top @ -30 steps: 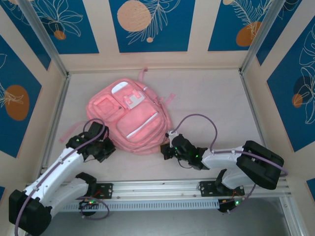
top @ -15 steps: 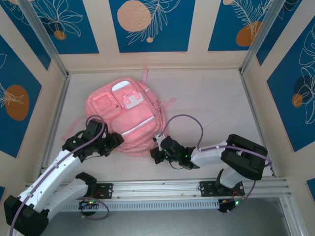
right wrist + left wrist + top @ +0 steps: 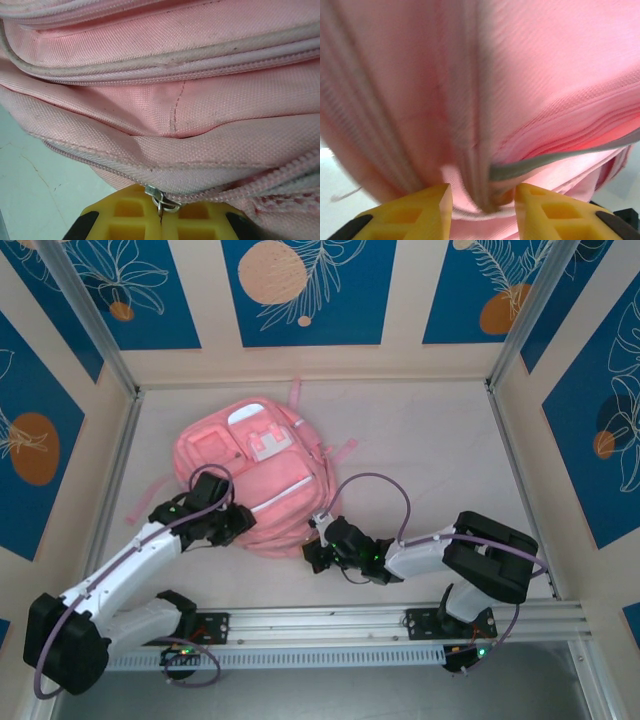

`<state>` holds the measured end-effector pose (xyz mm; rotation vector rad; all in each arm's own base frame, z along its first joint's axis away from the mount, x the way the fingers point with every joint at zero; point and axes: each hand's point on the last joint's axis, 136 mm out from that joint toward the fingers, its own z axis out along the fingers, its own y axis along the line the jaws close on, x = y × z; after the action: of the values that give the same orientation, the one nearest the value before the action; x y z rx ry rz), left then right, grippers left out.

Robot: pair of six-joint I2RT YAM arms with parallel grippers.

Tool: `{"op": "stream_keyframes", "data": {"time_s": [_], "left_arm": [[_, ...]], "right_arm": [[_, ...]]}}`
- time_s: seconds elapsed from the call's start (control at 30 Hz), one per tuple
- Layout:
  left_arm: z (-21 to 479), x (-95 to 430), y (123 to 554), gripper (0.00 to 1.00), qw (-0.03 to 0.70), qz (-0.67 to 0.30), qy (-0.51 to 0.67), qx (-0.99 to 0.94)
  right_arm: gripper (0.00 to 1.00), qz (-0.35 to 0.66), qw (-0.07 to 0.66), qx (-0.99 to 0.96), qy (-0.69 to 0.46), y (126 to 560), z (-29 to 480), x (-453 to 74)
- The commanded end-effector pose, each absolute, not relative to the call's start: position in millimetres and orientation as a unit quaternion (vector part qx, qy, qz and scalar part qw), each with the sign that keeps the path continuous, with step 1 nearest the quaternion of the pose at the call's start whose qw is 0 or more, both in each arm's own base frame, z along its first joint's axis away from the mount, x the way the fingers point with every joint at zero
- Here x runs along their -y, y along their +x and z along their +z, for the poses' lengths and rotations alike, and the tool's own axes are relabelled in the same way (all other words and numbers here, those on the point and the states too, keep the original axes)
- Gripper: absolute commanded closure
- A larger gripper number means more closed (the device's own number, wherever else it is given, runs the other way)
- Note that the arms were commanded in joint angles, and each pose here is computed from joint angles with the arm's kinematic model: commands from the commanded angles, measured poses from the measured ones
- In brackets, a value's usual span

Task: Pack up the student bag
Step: Zip the student bag at the center of the table.

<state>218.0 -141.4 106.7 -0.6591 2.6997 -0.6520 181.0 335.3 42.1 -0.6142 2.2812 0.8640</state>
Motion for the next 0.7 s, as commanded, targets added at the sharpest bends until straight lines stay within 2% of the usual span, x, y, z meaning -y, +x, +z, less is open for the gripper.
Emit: {"op": "stream_keyframes", "data": {"time_s": [0.0, 0.1, 0.23, 0.43, 0.67], "left_arm": [[116, 145, 236, 0.68, 0.183, -0.229, -0.209, -0.933], [110, 144, 237, 0.76, 0.178, -0.221, -0.209, -0.936], [107, 138, 241, 1.00, 0.184, -0.198, -0.214, -0.939], [118, 116, 242, 1.00, 0.200, -0.132, -0.213, -0.947], [126, 97, 243, 1.00, 0.215, -0.111, -0.212, -0.947]], "right_arm": [[1.00, 0.307, 0.275, -0.879, -0.240, 172, 20, -329], [1.00, 0.308, 0.273, -0.879, -0.241, 172, 19, -331], [1.00, 0.307, 0.274, -0.880, -0.239, 173, 20, -329], [1.00, 0.294, 0.282, -0.885, -0.226, 177, 20, -315], [1.00, 0.276, 0.277, -0.895, -0.216, 182, 17, -300]]}}
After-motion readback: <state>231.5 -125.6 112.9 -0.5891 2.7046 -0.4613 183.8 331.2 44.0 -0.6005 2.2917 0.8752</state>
